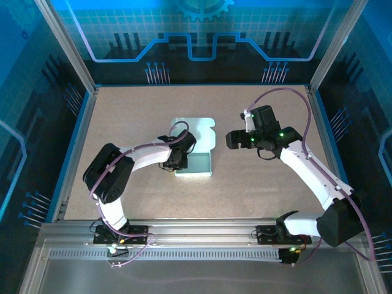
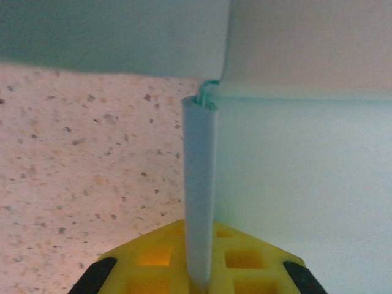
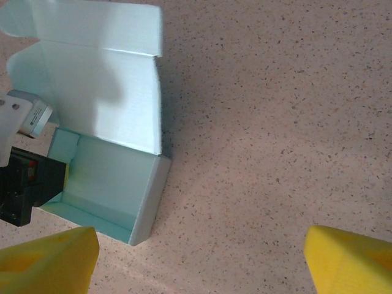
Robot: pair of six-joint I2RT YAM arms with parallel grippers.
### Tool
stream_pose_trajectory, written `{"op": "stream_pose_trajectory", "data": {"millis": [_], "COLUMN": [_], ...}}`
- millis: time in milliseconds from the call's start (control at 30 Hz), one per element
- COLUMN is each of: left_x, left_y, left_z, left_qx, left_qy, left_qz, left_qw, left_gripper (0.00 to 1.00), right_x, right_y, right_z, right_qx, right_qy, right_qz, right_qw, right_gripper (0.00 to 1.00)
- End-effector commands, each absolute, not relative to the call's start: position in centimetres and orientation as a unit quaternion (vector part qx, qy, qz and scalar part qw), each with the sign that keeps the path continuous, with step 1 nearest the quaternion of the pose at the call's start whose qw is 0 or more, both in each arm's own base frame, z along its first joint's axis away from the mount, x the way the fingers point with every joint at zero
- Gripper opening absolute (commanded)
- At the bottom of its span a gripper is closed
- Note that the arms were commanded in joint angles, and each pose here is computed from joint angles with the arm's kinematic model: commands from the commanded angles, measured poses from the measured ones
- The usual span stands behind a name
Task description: Fold the paper box
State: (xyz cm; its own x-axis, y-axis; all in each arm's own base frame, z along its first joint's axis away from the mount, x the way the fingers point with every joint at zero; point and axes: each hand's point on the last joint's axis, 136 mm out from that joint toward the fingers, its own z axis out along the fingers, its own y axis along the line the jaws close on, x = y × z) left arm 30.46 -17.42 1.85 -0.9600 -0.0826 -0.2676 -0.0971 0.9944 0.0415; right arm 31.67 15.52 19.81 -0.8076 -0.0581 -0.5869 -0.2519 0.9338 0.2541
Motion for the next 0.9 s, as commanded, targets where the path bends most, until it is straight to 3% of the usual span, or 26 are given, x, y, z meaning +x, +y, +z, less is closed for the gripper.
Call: {"op": "stream_pose_trajectory", "data": {"millis": [0, 200, 267, 333, 433, 867], "left_x": [29.6, 29.5, 29.7, 29.9, 30.3, 31.3], "left_y": [-14.6, -15.3, -16.1, -16.9, -17.2, -16.3], "left_z": [1.4, 1.2, 1.7, 2.4, 3.9, 5.3], "left_qx": [-0.024, -0.020, -0.030, -0.037, -0.036, -0.072], "left_qy": [0.982, 0.984, 0.986, 0.987, 0.986, 0.983], "left_qz": [0.138, 0.126, 0.092, 0.065, 0.051, -0.005], "left_qw": [0.129, 0.128, 0.137, 0.142, 0.154, 0.168], "left_gripper": [0.00, 0.02, 0.11, 0.27, 0.36, 0.50], "right_x": [32.1, 32.1, 32.0, 31.9, 31.8, 32.0], "right_y": [15.4, 15.3, 15.2, 15.2, 15.2, 15.8], "right_z": [19.5, 19.7, 19.8, 19.9, 20.1, 20.8], "right_qx": [-0.086, -0.082, -0.080, -0.077, -0.072, -0.070], "right_qy": [0.935, 0.935, 0.934, 0.933, 0.933, 0.929], "right_qz": [0.168, 0.171, 0.173, 0.176, 0.178, 0.192], "right_qw": [0.300, 0.301, 0.303, 0.304, 0.305, 0.309], "right_gripper": [0.88, 0.88, 0.87, 0.87, 0.87, 0.87]}}
